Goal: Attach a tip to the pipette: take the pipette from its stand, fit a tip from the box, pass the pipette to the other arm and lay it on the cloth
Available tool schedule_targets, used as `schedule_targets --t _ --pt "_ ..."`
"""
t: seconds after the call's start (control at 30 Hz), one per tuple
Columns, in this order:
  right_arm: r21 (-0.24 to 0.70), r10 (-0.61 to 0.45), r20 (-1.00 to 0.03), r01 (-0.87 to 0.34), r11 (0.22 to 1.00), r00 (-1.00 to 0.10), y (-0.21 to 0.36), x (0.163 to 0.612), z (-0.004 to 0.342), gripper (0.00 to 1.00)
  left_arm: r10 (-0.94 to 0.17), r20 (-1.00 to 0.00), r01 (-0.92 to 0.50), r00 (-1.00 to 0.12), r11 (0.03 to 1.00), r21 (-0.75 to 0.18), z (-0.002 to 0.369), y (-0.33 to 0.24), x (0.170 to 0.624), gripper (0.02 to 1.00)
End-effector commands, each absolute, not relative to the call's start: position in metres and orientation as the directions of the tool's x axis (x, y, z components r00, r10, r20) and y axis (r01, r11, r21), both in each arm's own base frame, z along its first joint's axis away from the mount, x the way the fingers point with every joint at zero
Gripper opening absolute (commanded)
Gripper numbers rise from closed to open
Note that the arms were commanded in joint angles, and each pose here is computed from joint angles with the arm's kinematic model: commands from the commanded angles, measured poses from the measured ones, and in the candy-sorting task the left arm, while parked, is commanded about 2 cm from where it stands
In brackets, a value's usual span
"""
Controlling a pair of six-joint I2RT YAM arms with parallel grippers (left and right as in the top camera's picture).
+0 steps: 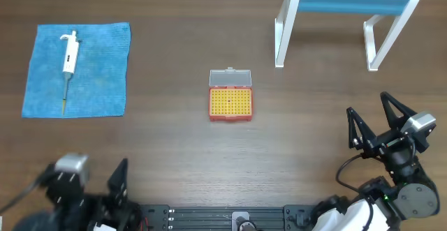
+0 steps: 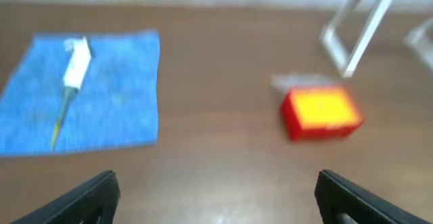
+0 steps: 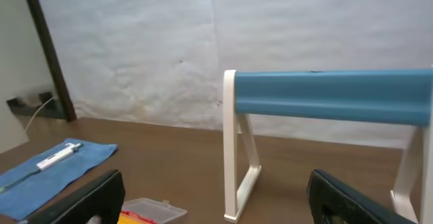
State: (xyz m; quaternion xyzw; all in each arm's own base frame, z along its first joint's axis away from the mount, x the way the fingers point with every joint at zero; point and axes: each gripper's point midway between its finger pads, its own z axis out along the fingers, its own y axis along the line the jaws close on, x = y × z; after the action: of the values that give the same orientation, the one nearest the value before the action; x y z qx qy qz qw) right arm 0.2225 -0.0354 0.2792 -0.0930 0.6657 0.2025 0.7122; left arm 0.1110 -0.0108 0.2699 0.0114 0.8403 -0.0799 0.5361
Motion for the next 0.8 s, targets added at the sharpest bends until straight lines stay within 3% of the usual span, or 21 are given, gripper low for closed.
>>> schedule_targets --t 0.03,0.17,0.27,0.4,0.53,0.63,0.8 --pt "0.110 0.151 -0.982 -0.303 0.946 0.115 -0.049 0.224 0.257 0.869 -0.106 -0.960 0.071 -0.259 0.989 -0.129 0.288 0.007 0.093 0.934" --pt "0.032 0.074 -0.988 -0.297 0.954 0.133 -0.047 0.222 0.250 0.869 -0.047 -0.940 0.067 -0.337 0.995 -0.074 0.265 0.002 0.109 0.936" --pt "0.071 0.102 -0.990 -0.271 0.960 0.099 -0.056 0.224 0.239 0.869 -0.045 -0.939 0.050 -0.342 0.997 -0.065 0.250 -0.002 0.130 0.936" --pt "0.282 0.288 -0.957 -0.247 0.927 -0.010 -0.065 0.229 0.213 0.869 -0.038 -0.931 0.048 -0.363 0.997 -0.060 0.225 -0.009 0.152 0.936" --pt "0.530 0.512 -0.848 -0.188 0.827 -0.141 -0.067 0.230 0.178 0.869 -0.028 -0.919 0.047 -0.393 0.998 -0.051 0.208 -0.011 0.159 0.936" --pt "0.616 0.589 -0.786 -0.156 0.772 -0.187 -0.065 0.229 0.164 0.869 -0.022 -0.911 0.046 -0.413 0.998 -0.045 0.200 -0.011 0.160 0.936" --pt "0.639 0.611 -0.766 -0.145 0.755 -0.199 -0.065 0.229 0.160 0.869 -0.010 -0.893 0.044 -0.450 0.998 -0.033 0.190 -0.010 0.155 0.934"
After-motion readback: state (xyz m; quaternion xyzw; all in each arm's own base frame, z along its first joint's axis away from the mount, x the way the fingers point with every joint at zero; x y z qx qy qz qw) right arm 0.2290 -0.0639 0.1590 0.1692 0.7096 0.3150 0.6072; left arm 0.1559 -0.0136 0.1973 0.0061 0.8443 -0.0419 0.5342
